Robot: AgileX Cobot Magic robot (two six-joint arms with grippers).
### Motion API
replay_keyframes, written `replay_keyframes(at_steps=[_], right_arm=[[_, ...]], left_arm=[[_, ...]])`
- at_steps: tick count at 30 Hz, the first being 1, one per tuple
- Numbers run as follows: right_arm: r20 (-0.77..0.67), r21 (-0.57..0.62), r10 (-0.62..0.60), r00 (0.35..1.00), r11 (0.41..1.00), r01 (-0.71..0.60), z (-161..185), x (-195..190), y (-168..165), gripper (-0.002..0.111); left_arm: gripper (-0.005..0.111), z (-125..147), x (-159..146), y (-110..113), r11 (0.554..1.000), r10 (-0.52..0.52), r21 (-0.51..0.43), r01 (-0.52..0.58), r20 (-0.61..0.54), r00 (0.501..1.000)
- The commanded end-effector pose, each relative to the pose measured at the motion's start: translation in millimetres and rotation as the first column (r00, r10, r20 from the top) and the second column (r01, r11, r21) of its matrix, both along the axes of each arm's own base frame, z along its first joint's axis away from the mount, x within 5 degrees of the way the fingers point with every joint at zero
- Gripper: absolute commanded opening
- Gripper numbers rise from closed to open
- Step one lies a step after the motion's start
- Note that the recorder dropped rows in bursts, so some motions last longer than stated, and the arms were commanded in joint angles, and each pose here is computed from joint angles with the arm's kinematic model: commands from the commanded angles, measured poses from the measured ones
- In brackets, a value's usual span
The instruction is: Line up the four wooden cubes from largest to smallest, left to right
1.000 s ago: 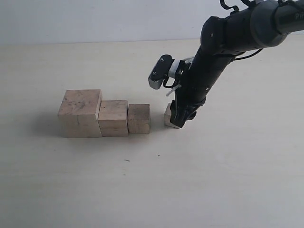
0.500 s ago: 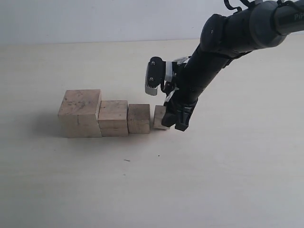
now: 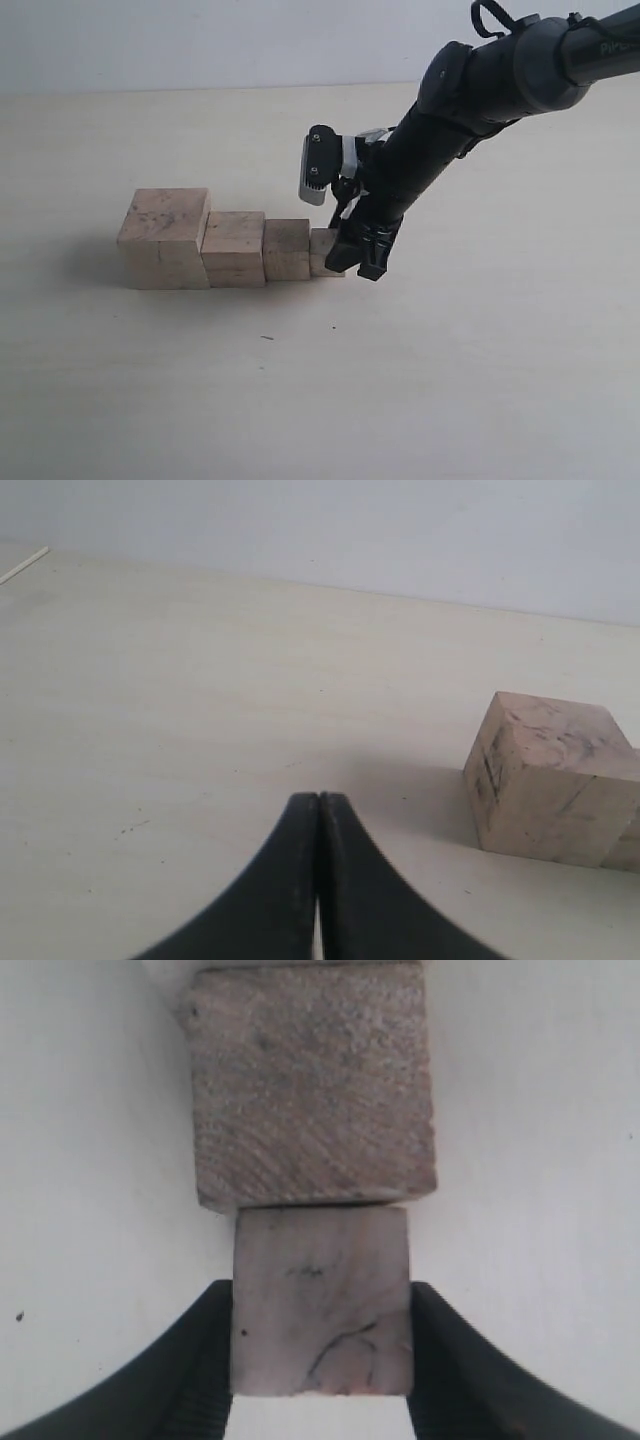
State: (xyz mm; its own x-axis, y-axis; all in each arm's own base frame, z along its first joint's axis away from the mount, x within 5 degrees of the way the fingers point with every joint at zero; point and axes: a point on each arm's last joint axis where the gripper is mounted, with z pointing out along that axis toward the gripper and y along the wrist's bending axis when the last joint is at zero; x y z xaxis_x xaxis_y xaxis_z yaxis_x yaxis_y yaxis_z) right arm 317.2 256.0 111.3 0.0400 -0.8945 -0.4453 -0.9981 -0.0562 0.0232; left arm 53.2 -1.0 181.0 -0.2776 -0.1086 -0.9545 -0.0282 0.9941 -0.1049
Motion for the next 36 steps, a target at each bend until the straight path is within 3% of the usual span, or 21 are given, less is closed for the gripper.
replay_keyframes(at_steps=[1,12,16,19,22,31,36], right_arm=[[-0.044,-0.016,-0.006,0.999,1.000,0.005,-19,-3,0,0.000],[-0.047,-0.014,-0.006,0.999,1.000,0.005,-18,-3,0,0.005],[-0.046,-0.015,-0.004,0.999,1.000,0.004,-19,-3,0,0.026],[-0.040,-0.013,-0.014,0.999,1.000,0.013,-18,-2,1,0.056],[-0.033,-0.003,-0.076,0.997,0.997,0.076,-10,0,1,0.069],[0.059,-0.033,-0.225,0.973,0.973,0.227,34,5,-8,0.069],[0.056,-0.085,-0.347,0.936,0.933,0.350,36,7,-14,0.054]], left_arm=[[0.000,0,0,0,1.000,-0.005,-0.002,0.005,0.013,1.000],[0.000,0,0,0,1.000,-0.005,-0.002,0.005,0.013,1.000],[0.000,0,0,0,1.000,-0.005,-0.002,0.005,0.013,1.000],[0.000,0,0,0,1.000,-0.005,-0.002,0.005,0.013,1.000],[0.000,0,0,0,1.000,-0.005,-0.002,0.005,0.013,1.000],[0.000,0,0,0,1.000,-0.005,-0.002,0.005,0.013,1.000],[0.000,0,0,0,1.000,-0.005,-0.002,0.005,0.013,1.000]])
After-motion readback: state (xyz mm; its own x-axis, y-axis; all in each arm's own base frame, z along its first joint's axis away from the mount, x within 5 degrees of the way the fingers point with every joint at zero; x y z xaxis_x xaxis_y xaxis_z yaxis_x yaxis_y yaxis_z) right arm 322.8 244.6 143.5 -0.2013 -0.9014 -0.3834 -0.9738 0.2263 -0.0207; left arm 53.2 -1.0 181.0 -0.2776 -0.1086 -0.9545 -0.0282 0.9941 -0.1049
